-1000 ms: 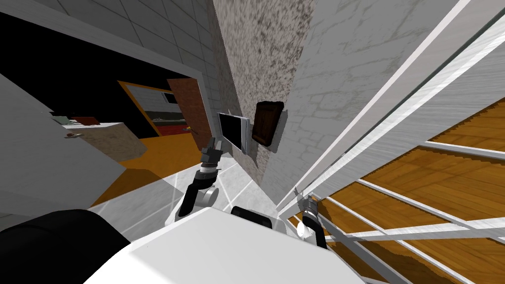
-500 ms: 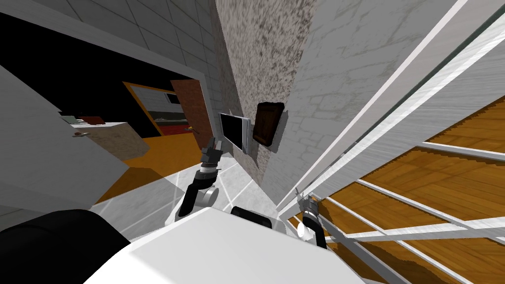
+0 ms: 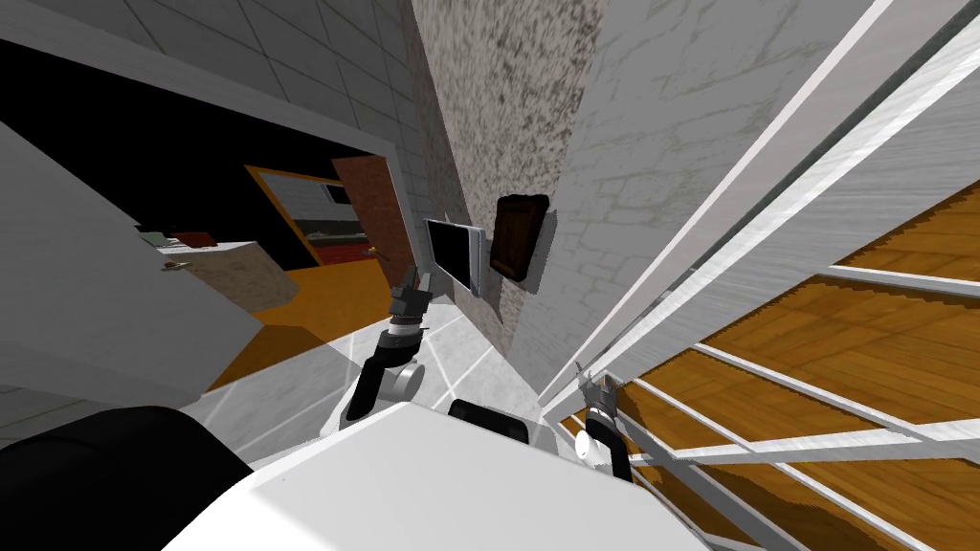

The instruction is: Pull the door open

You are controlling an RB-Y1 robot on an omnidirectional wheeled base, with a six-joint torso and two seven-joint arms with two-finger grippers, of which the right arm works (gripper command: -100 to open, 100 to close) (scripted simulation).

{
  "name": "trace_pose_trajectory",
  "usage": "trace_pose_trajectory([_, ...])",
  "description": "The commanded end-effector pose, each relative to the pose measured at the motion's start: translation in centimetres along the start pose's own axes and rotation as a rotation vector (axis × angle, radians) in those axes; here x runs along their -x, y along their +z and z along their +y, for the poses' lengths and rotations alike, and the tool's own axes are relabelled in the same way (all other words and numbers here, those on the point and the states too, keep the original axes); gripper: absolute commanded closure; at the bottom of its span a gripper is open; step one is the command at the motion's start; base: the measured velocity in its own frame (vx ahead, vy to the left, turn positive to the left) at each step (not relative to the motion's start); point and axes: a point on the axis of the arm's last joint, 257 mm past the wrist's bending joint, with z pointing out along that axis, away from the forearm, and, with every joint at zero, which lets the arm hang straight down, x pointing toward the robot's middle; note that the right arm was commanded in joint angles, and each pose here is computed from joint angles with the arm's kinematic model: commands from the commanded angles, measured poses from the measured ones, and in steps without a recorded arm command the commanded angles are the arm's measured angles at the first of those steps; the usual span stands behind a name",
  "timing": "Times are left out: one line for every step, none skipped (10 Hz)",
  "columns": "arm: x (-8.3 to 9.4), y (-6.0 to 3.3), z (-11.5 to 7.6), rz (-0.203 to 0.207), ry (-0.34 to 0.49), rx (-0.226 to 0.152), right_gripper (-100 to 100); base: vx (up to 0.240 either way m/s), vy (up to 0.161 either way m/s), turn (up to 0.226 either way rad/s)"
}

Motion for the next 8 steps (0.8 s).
trace_pose_trajectory([0.23,0.14,0.35,-0.007,0.046,0.011,-100,-0.039,-0.017,-0.015])
trace_pose_trajectory([0.13,0.15,0.37,-0.008,0.083,0.014,-100,-0.039,-0.023,0.033])
trace_pose_trajectory([0.01,0.16,0.39,-0.009,0.118,0.017,-100,-0.052,-0.022,0.041])
trace_pose_trajectory([-0.12,0.17,0.41,-0.011,0.154,0.021,-100,-0.071,-0.001,0.044])
trace_pose_trajectory([-0.12,0.17,0.41,-0.011,0.167,0.021,-100,-0.052,0.005,0.009])
trace_pose_trajectory([-0.25,0.18,0.43,-0.012,0.212,0.026,-100,-0.039,-0.003,0.025])
trace_pose_trajectory([-0.39,0.19,0.46,-0.014,0.247,0.030,-100,-0.054,-0.007,0.063])
trace_pose_trajectory([-0.39,0.19,0.46,-0.014,0.261,0.030,-100,-0.042,-0.006,0.018])
